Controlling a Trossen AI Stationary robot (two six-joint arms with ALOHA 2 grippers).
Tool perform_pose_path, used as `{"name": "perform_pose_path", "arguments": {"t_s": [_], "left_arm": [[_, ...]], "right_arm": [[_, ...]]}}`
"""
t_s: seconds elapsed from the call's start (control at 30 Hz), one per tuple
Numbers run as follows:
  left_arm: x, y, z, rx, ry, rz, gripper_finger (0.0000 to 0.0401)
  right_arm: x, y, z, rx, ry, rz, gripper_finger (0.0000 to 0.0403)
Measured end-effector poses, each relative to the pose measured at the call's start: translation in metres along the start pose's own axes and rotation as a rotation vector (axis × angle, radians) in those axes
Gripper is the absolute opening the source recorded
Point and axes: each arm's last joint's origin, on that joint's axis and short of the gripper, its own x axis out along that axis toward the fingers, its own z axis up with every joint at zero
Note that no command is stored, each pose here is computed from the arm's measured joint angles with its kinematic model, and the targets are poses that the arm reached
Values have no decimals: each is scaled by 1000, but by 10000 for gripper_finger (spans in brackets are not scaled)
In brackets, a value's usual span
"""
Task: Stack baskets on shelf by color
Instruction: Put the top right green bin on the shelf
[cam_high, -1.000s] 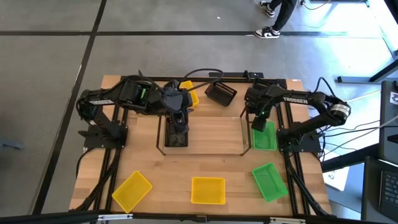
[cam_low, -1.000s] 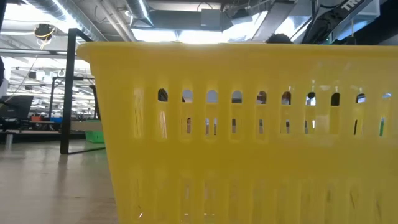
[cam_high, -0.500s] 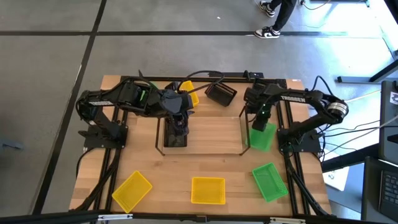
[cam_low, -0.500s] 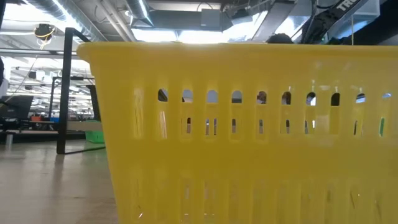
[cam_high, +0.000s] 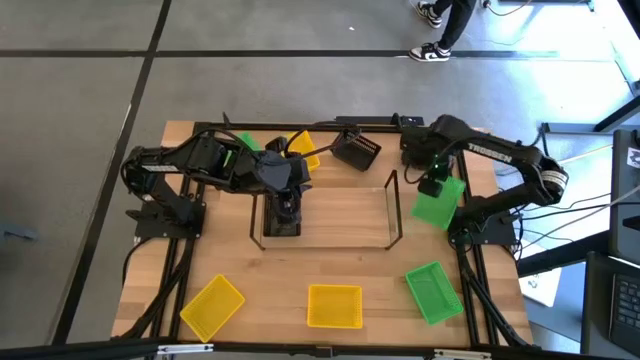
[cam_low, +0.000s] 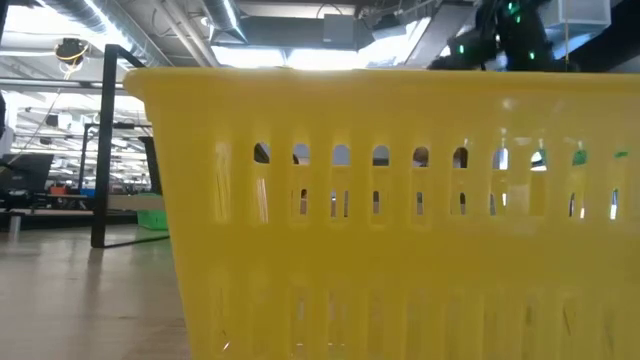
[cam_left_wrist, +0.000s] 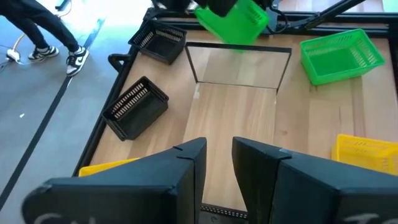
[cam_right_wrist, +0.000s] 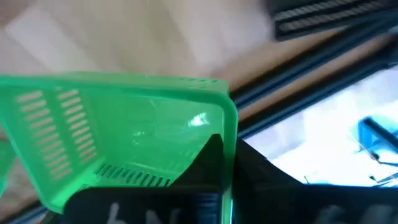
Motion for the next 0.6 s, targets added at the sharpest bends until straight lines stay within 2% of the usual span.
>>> {"name": "perform_pose_path", "arguments": {"t_s": [0.23, 0.6], "left_arm": [[-1, -1, 0, 3, -1, -3, 69], [-1, -1, 0, 2, -1, -3, 69]], "right_arm": [[-47, -9, -10, 121, -224, -69, 1], [-106, -26, -27, 190, -461, -264, 0]]}}
